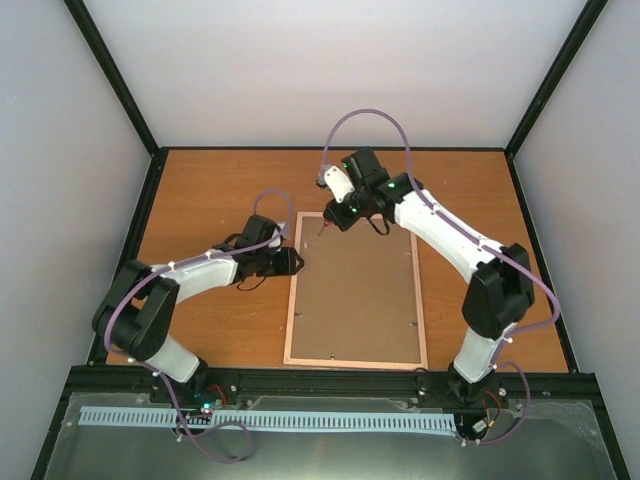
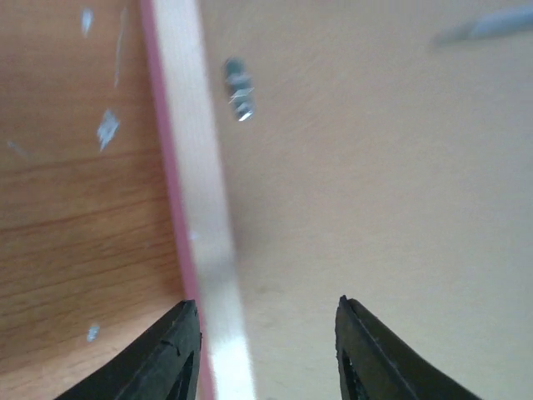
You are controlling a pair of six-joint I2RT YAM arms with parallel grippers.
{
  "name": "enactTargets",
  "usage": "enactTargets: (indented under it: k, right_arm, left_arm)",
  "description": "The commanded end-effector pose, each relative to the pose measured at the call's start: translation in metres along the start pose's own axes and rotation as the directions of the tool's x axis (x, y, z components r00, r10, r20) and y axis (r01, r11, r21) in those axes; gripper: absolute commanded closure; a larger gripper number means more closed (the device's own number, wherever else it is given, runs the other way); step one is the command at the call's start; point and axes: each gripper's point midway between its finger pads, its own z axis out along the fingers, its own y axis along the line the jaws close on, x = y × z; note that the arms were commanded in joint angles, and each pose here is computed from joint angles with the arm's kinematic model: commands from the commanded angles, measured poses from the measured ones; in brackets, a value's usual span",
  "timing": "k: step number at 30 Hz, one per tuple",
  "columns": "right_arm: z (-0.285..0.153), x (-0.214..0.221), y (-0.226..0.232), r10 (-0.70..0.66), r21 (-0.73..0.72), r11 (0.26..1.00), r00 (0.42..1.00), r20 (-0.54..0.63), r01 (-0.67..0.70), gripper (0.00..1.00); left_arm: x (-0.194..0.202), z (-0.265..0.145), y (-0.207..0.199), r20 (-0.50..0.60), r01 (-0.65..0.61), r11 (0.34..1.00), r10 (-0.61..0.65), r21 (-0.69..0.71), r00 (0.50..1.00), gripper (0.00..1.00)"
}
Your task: Take the photo out of the frame
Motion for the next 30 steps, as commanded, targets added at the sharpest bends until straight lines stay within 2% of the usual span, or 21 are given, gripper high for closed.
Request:
enactTargets:
  k: [1, 5, 11, 14, 16, 21, 26, 30]
  right_arm:
    - [-0.030, 0.005, 0.006, -0.085, -0.037, 0.995, 0.994, 0.073, 0.088, 0.97]
    - [-0.049, 0.022, 0.019, -0.140, -0.060, 0.987, 0.983, 0.118, 0.148, 0.97]
    - [-0.052, 0.054, 0.050, -0.182, -0.188, 0.958, 0.967, 0.177, 0.215, 0.97]
    - [-0.049, 0.068, 0.063, -0.201, -0.258, 0.934, 0.959, 0.198, 0.249, 0.97]
    - [-0.047, 0.075, 0.066, -0.217, -0.272, 0.925, 0.956, 0.198, 0.266, 0.97]
    - [-0.046, 0.080, 0.064, -0.246, -0.246, 0.924, 0.947, 0.208, 0.293, 0.97]
    - [-0.046, 0.083, 0.055, -0.237, -0.182, 0.944, 0.950, 0.204, 0.275, 0.97]
    - [-0.053, 0.079, 0.043, -0.235, -0.094, 0.960, 0.941, 0.242, 0.264, 0.97]
  left_arm:
    - [-0.020, -0.038, -0.029, 0.047, -0.051, 0.998, 0.049, 0.046, 0.998, 0.54]
    - [0.010, -0.054, -0.027, -0.039, 0.023, 0.999, -0.022, 0.037, 0.999, 0.55]
    - [0.085, -0.069, -0.010, -0.192, 0.032, 0.998, -0.043, -0.063, 0.980, 0.59]
    - [0.108, -0.080, -0.038, -0.199, -0.006, 1.000, 0.006, 0.000, 0.980, 0.59]
    - [0.120, -0.082, -0.038, -0.227, 0.059, 0.998, -0.058, -0.003, 0.972, 0.59]
    - [0.149, -0.079, -0.029, -0.272, 0.098, 0.994, -0.109, -0.054, 0.956, 0.62]
    - [0.174, -0.071, -0.029, -0.339, 0.077, 0.995, -0.096, -0.068, 0.936, 0.63]
    - [0.180, -0.066, -0.019, -0.324, 0.065, 0.985, -0.115, -0.159, 0.939, 0.63]
